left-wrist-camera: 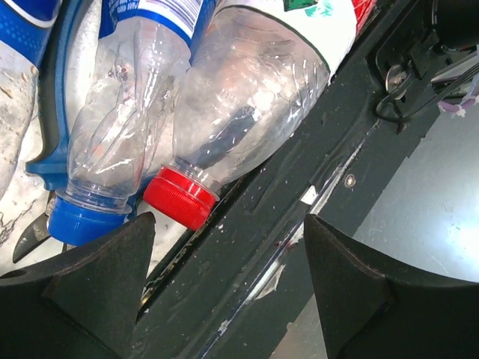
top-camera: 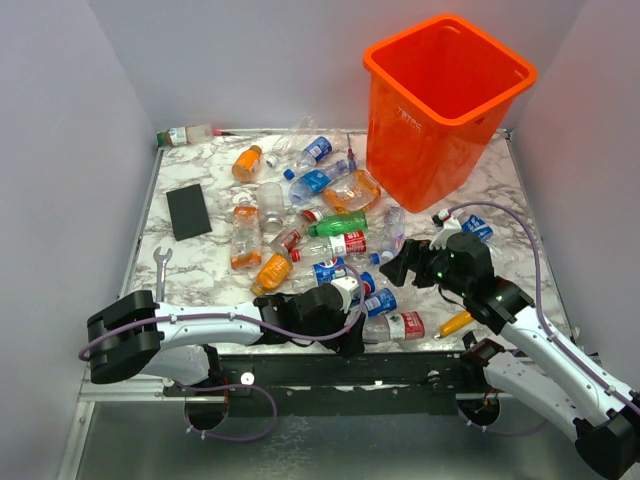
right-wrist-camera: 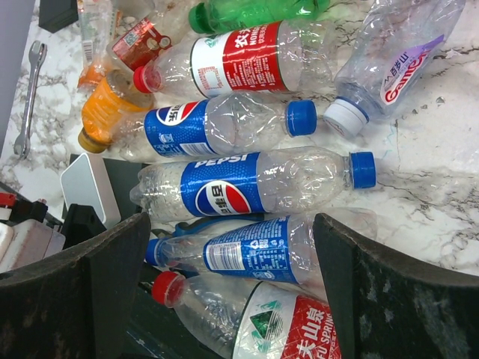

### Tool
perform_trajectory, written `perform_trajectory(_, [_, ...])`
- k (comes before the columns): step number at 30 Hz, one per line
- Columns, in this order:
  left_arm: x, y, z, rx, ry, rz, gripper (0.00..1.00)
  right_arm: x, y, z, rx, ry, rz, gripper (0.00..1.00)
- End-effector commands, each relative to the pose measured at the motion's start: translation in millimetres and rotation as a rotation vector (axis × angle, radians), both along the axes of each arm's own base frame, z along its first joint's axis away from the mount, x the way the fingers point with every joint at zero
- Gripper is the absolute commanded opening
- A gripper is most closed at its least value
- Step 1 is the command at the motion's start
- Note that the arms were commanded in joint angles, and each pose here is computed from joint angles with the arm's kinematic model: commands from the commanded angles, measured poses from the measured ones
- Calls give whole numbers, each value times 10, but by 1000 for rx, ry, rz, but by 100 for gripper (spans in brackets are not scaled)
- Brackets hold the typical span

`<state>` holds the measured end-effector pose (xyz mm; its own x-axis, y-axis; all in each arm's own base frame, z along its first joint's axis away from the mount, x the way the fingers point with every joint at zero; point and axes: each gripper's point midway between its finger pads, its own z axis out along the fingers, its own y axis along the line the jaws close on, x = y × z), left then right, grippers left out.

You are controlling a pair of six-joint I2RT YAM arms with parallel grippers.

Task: Put the plastic bottles in the bin
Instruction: Pick up the plastic bottle from the corner of the board.

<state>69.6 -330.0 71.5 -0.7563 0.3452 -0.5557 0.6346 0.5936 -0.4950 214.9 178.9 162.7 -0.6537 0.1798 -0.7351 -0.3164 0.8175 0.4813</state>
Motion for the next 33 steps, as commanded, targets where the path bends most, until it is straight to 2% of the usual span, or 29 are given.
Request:
perform_trajectory(1, [123,-76,82,-34,-62,31,80,-19,-23,-58,-7,9,-10,93])
perform_trajectory(6, [225,-90,126,-34,-113,50,79,-19,-28,-72,-5,11,-14,93])
perform_trajectory(9, [293,-57,263,-11,-188,20,85,-13,-53,-13,-12,-2,-22,93])
perform_trajectory(13, [414,-39,666,23,-342,-70,94,12,-156,197,-22,-61,-62,93])
perform_trajectory(17, [402,-65,854,58,-448,-224,97,56,-299,475,-3,-128,-149,93])
perform_trajectory(21, [209,-174,835,50,-514,-426,98,84,-435,705,49,-168,-252,93])
perform_trajectory(24, [115,-273,737,94,-595,-560,98,71,-516,887,96,-199,-306,94])
perform_trajectory(27, [114,-397,634,157,-640,-630,97,34,-573,1148,154,-248,-333,94])
perform_trajectory(33, [287,-654,537,258,-721,-661,95,-93,-682,1597,246,-332,-356,95])
